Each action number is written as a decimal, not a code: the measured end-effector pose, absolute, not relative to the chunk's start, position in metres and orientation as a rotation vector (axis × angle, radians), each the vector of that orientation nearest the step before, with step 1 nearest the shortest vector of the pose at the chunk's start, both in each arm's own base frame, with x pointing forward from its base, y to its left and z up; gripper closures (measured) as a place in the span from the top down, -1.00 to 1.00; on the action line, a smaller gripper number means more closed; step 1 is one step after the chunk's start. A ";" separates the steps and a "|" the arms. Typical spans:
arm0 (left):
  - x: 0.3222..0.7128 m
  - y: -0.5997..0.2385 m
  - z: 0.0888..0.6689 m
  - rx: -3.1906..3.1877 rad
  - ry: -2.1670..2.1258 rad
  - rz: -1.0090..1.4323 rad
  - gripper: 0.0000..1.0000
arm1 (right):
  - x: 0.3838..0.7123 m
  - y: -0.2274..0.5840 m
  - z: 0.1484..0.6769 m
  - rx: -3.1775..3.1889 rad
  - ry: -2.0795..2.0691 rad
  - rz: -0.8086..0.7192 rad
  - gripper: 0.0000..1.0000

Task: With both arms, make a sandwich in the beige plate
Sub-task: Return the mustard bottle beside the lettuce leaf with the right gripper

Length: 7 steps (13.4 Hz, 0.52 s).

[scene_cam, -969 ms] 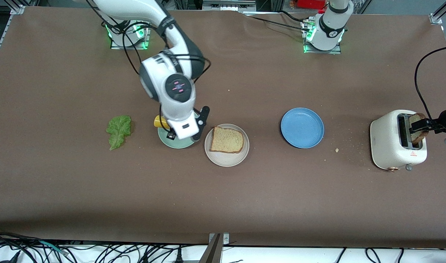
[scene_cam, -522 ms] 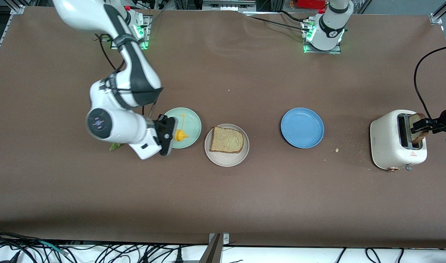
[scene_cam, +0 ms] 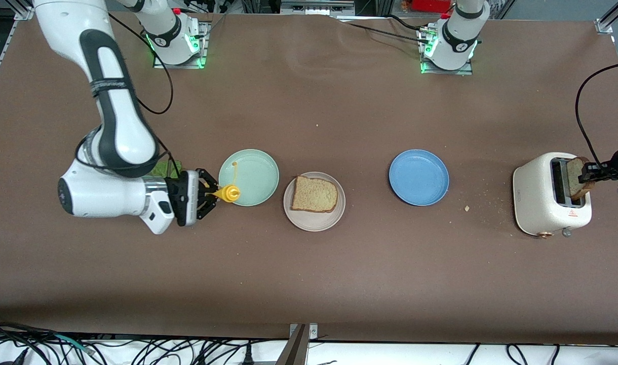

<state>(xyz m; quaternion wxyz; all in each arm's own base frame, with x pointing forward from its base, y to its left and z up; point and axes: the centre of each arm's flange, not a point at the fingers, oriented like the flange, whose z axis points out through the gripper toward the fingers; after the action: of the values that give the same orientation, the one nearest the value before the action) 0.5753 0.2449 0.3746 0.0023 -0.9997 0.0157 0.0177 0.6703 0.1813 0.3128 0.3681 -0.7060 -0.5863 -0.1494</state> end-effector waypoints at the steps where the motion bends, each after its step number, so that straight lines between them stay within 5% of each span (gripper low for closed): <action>1: 0.575 0.247 0.375 -3.136 0.058 0.054 -0.67 | 0.667 0.169 0.297 -1.762 -1.466 -0.449 -0.92; 7: 0.575 0.247 0.375 -3.135 0.091 0.053 -0.78 | 0.640 0.095 0.239 -1.512 -1.386 -0.644 -0.92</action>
<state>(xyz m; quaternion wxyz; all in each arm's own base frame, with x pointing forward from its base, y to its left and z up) 0.5745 0.2474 0.3746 0.0024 -0.9994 0.0289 0.0168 0.6399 0.0948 0.2389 0.4757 -0.6187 -0.5671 -0.2633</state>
